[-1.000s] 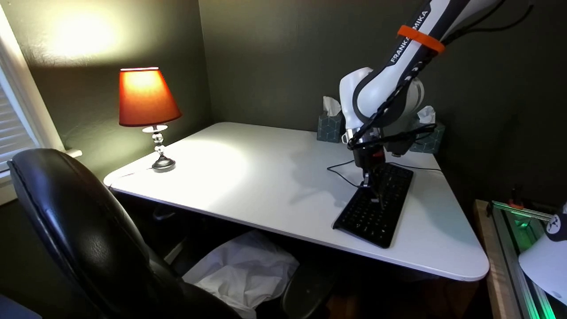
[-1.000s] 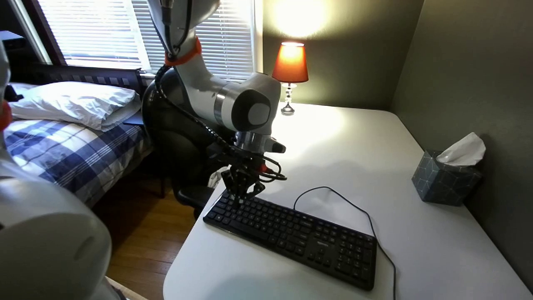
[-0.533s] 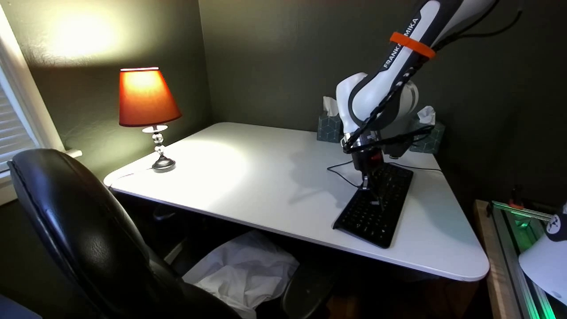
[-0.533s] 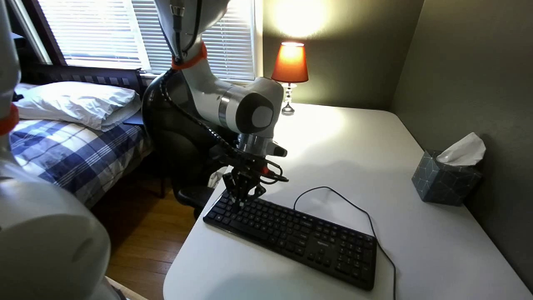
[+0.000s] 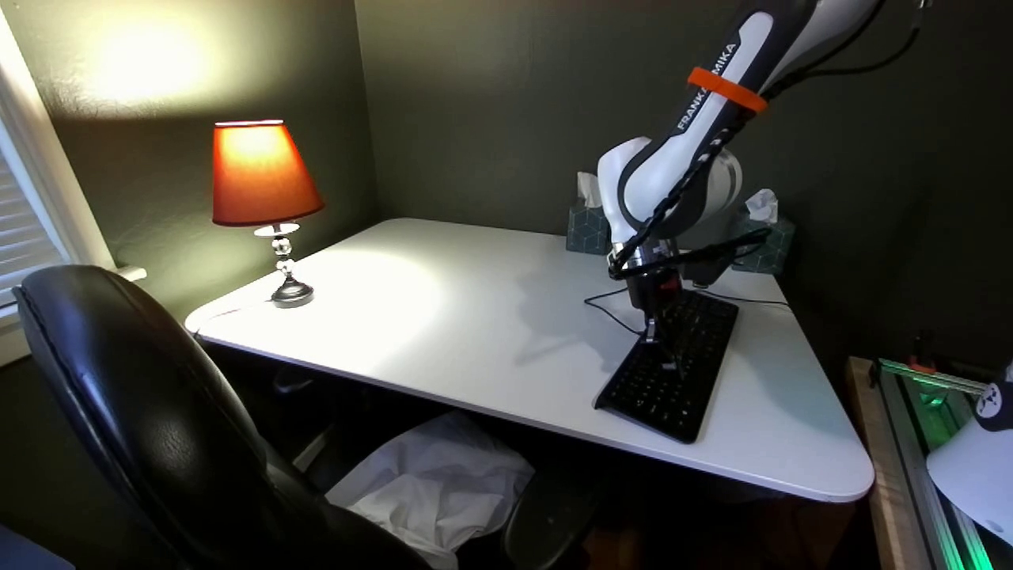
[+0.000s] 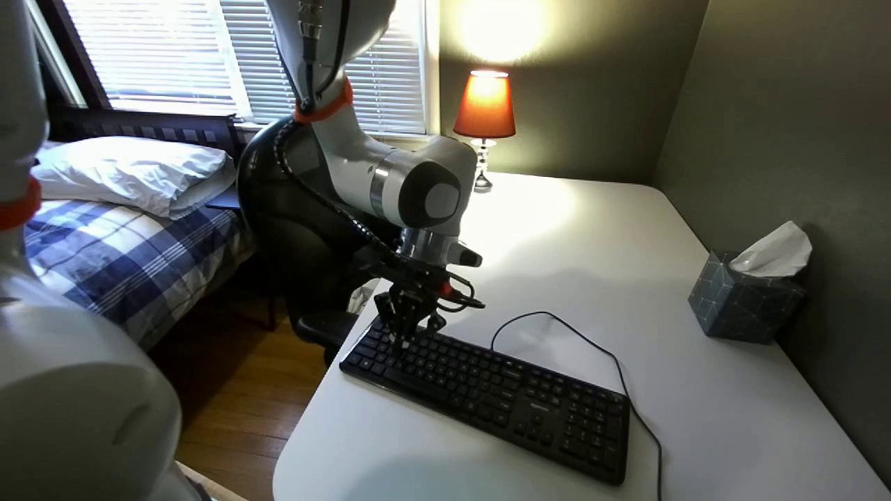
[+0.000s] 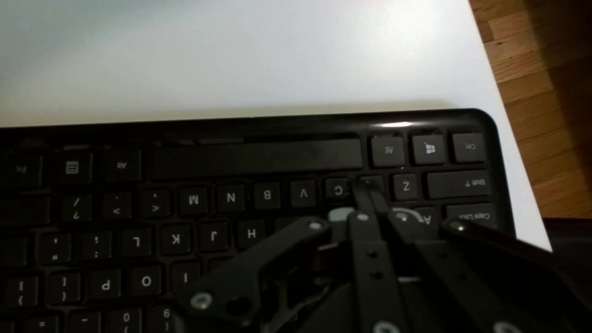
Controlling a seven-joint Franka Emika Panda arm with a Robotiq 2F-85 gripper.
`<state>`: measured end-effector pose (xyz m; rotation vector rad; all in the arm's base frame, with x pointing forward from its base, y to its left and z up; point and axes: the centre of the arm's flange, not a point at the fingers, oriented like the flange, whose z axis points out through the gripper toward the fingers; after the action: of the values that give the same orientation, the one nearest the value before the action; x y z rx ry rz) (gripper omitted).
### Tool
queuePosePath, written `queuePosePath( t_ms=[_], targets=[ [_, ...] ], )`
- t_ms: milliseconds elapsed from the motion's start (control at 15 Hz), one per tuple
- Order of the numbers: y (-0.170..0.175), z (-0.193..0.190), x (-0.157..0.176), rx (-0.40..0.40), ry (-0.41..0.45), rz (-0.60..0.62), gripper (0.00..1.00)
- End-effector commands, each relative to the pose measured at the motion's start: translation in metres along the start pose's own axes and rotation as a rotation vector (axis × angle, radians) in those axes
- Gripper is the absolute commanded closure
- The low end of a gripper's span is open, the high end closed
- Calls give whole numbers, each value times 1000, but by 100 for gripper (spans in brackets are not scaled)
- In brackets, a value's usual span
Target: Press a key on the keyboard.
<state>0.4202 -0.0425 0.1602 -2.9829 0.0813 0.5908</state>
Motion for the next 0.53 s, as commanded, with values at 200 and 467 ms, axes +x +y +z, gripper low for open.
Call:
queuePosePath(
  t_ms=[200,467],
  targets=[
    [0,5,8,34,-20,-24,100],
    [-2,4,11,43,-16,-37,100]
  ],
)
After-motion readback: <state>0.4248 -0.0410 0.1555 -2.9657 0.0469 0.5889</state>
